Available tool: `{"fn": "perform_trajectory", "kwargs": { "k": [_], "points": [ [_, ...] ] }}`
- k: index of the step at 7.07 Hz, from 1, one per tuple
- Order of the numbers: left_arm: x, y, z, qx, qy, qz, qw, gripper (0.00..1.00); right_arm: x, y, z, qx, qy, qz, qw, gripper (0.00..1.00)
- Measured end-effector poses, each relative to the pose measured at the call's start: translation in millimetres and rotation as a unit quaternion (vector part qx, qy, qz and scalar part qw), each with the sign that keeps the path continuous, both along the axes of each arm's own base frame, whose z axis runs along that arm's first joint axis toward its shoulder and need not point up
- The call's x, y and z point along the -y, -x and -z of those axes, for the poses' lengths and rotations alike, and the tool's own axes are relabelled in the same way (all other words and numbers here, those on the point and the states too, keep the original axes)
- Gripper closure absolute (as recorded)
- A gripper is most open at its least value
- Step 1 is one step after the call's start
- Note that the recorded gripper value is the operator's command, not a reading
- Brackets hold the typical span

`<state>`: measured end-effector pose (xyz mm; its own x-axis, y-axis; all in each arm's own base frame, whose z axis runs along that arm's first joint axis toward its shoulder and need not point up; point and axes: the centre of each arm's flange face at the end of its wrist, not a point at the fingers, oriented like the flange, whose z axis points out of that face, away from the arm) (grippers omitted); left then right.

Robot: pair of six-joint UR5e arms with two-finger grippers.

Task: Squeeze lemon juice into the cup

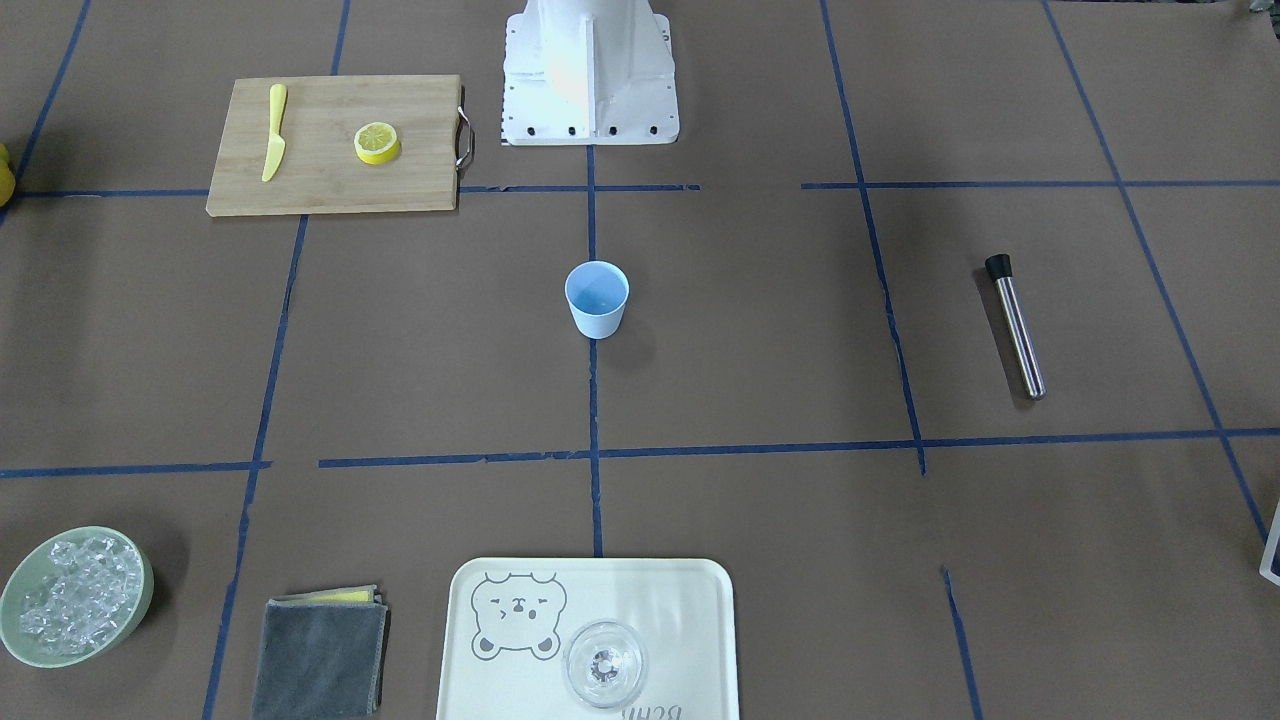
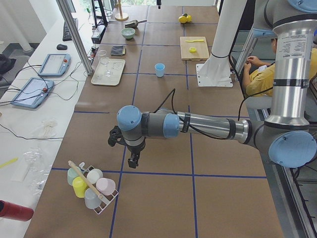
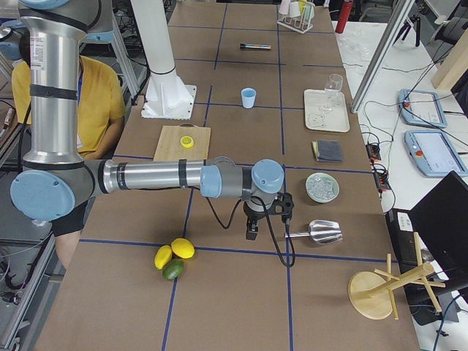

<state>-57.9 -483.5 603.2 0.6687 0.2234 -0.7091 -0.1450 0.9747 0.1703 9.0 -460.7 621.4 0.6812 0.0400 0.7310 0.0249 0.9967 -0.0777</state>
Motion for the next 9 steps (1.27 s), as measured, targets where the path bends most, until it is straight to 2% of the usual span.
{"fn": "perform_trajectory", "kwargs": {
  "k": [3,4,5,7,9],
  "points": [
    [0.9,-1.2,7.0,-0.005,-0.008,0.0,1.0,0.0,-0.7,54.0,15.1,0.014,-0.07,0.048,0.9963,0.0],
    [0.5,-1.3,7.6,-0.005,-0.01,-0.001,0.9999,0.0,-4.7,76.1,24.6,0.022,-0.082,0.048,0.9952,0.0],
    [-0.2,-1.4,7.6,-0.006,-0.01,-0.002,0.9999,0.0,-18.6,101.3,38.6,0.035,-0.085,0.039,0.995,0.0],
    [0.8,-1.7,9.5,-0.007,-0.021,-0.002,0.9998,0.0,-67.9,153.4,71.2,0.079,-0.072,0.016,0.9942,0.0],
    [3.7,-2.6,13.5,-0.007,-0.061,-0.003,0.9981,0.0,-119.6,226.2,116.9,0.117,-0.05,-0.003,0.9918,0.0]
  ]
}}
